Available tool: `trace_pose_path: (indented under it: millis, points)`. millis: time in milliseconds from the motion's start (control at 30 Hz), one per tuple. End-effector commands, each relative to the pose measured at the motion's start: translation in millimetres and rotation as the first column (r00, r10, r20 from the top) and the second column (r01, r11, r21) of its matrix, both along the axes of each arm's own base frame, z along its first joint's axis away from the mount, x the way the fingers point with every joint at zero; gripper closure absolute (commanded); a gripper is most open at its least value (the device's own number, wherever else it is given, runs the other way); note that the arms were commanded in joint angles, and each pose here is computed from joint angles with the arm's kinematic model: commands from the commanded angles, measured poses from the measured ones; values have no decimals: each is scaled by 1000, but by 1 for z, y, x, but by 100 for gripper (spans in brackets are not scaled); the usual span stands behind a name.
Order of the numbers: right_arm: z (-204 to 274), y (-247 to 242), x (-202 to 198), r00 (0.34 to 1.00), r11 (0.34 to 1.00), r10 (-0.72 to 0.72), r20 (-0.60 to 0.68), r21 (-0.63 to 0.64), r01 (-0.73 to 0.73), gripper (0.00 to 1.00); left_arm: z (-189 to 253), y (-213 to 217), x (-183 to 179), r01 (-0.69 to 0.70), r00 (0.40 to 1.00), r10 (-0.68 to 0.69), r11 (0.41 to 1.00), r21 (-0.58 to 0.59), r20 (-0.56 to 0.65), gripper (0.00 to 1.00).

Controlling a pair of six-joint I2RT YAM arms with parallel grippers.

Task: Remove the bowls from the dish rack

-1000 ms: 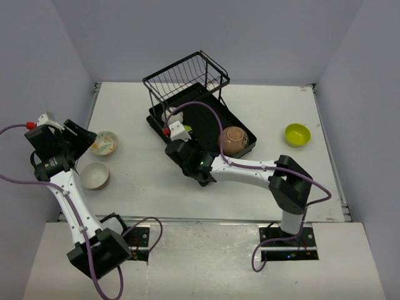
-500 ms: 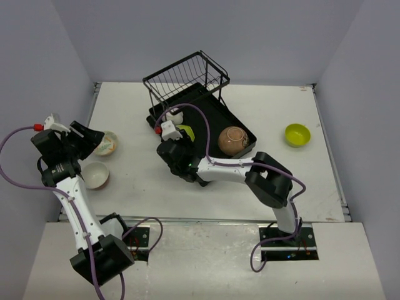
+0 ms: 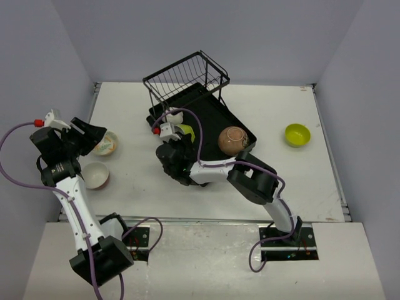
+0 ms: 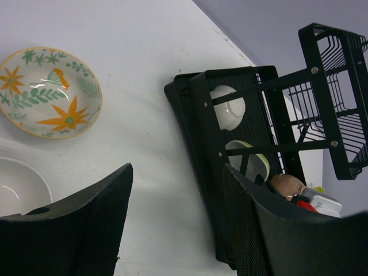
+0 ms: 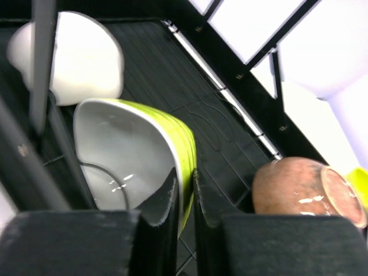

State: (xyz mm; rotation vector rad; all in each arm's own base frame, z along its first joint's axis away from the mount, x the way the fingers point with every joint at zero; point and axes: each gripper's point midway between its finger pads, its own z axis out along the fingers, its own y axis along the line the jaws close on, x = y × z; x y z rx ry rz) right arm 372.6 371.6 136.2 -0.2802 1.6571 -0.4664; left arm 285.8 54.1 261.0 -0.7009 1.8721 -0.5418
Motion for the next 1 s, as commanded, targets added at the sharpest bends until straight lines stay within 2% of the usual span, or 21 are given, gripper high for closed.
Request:
trace_pose_path:
  millis: [0,67,100,167,200,267,300,333,400,467,700,967]
  points:
    - [22,6,4,995,999,-30,97,21,29,94,31,-7,5,39,995,-43,998,40,94,35]
    - [30,7,3,989,998,-41,141,49,34,100,29,-6,5,35,995,-39,999,39,96,35]
    - [33,7,2,989,999,-34,143,-12,36,100,28,-7,4,34,994,-37,999,37,98,35]
    - [48,10,1,980,999,-44,195,28,40,100,26,-8,5,33,993,-36,999,28,108,34]
    - [42,11,1,981,996,-32,191,-71,46,100,25,-8,6,36,993,-39,999,25,107,34]
    - [46,13,1,968,997,-55,244,-43,67,100,23,-10,6,37,994,-40,999,23,104,34]
    - [51,11,0,967,986,-46,251,-146,85,100,19,-10,7,38,994,-40,999,19,103,34]
    - [61,13,0,958,987,-61,279,-128,101,100,18,-11,7,39,994,-40,999,17,103,34]
    - [54,19,0,959,972,-41,282,-210,103,100,12,-12,7,40,995,-41,999,6,93,34]
    - [54,23,-2,957,970,-26,288,-224,94,100,11,-15,9,51,994,-51,999,5,98,34]
    - [55,12,-6,961,973,-29,275,-212,90,100,-1,-16,11,54,996,-55,998,9,77,34]
    - [94,-17,-11,955,984,-56,292,-144,102,100,-11,-16,11,52,997,-52,999,6,61,34]
